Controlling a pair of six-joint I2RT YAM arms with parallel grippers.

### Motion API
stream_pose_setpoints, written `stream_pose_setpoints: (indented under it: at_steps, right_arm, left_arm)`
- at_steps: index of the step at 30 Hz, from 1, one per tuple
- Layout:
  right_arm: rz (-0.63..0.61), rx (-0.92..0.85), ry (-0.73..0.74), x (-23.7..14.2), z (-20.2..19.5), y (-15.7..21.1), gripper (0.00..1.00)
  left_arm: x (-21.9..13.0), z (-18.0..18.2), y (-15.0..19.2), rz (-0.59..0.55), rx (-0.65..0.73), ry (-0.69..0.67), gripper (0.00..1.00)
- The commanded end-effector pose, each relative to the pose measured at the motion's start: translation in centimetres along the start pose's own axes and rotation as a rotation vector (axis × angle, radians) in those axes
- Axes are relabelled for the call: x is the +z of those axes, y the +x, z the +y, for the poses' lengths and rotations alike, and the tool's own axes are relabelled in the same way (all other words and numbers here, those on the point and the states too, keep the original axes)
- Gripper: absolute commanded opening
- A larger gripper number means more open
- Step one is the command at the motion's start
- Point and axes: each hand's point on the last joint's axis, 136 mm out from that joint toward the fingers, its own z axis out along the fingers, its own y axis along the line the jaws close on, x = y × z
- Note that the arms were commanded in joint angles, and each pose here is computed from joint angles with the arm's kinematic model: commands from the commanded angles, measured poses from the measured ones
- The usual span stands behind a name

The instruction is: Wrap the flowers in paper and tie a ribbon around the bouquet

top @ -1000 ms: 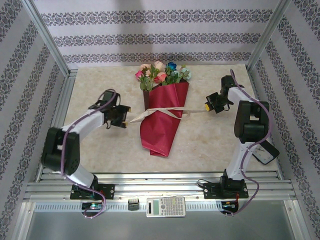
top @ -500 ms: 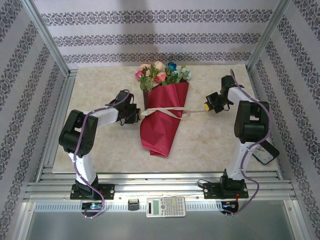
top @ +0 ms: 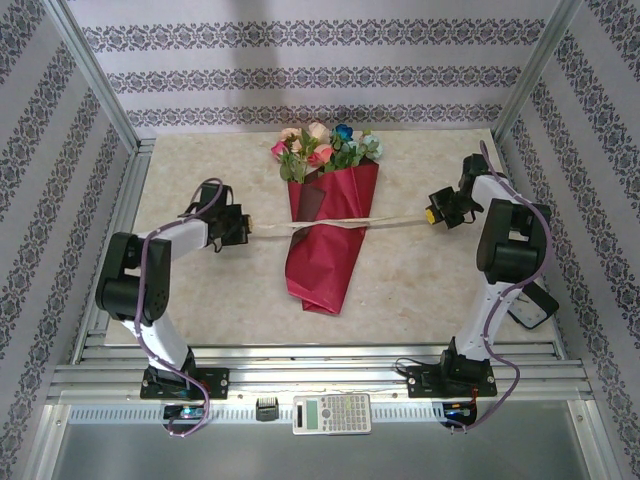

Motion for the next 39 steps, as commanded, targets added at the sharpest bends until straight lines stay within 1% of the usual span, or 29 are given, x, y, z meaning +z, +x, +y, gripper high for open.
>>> stream_pose_setpoints:
  at_steps: [1, 4, 7, 8, 9, 11, 14, 18, 22, 24, 26, 27, 29, 33, 37, 39]
  right_arm:
    - [-0.002, -0.005, 0.021, -0.2, -0.5, -0.9, 0.0]
    - [-0.006, 0.003, 0.018, -0.4, -0.8, -1.5, 0.0]
    - [0.01, -0.005, 0.011, -0.2, -0.5, -1.4, 0.0]
    - [0.015, -0.005, 0.01, -0.1, -0.5, -1.3, 0.0]
    - [0.016, -0.004, 0.012, -0.1, -0.6, -1.3, 0.0]
    - [0.016, -0.005, 0.014, -0.1, -0.8, -1.2, 0.0]
    - [0.02, -0.009, 0.014, -0.2, -0.9, -1.1, 0.0]
    - [0.028, -0.011, 0.01, -0.1, -0.9, -1.0, 0.0]
    - [0.031, -0.016, 0.007, -0.1, -0.8, -0.9, 0.0]
    - [0.035, -0.017, 0.006, 0.0, -0.9, -0.9, 0.0]
    - [0.038, -0.019, 0.007, 0.1, -0.9, -0.8, 0.0]
    - [0.038, -0.017, 0.008, 0.1, -1.0, -0.8, 0.0]
    - [0.039, -0.015, 0.008, 0.2, -1.0, -0.8, 0.0]
    - [0.041, -0.016, 0.007, 0.2, -1.1, -0.7, 0.0]
    - [0.042, -0.014, 0.011, 0.2, -1.3, -0.7, 0.0]
    - [0.042, -0.013, 0.009, 0.2, -1.2, -0.7, 0.0]
  left_arm:
    - [-1.1, 0.0, -1.3, -0.004, 0.027, 0.017, 0.0]
    - [-1.0, 0.5, -2.2, 0.001, 0.037, -0.004, 0.0]
    - [0.1, 0.7, -1.9, 0.04, 0.065, -0.031, 0.0]
    - [0.5, 0.9, -1.8, 0.049, 0.069, -0.043, 0.03]
    - [0.8, 1.1, -1.7, 0.051, 0.073, -0.054, 0.08]
    - [1.3, 1.5, -1.5, 0.056, 0.082, -0.073, 0.16]
    - [1.7, 1.9, -1.0, 0.059, 0.091, -0.1, 0.31]
    - [1.6, 2.5, 0.0, 0.077, 0.105, -0.141, 0.42]
    - [0.5, 2.5, 1.7, 0.075, 0.119, -0.15, 0.52]
    - [-0.1, 2.6, 3.7, 0.088, 0.132, -0.16, 0.55]
    - [-0.8, 3.5, 5.1, 0.076, 0.131, -0.186, 0.56]
    - [-1.0, 4.0, 5.7, 0.064, 0.121, -0.188, 0.59]
    - [-1.1, 4.8, 6.7, 0.057, 0.092, -0.186, 0.6]
    - [1.2, 4.5, 8.6, 0.082, 0.015, -0.132, 0.61]
    - [3.7, 2.9, 9.9, 0.099, 0.021, -0.133, 0.6]
    - [4.9, 2.5, 10.3, 0.104, 0.039, -0.148, 0.57]
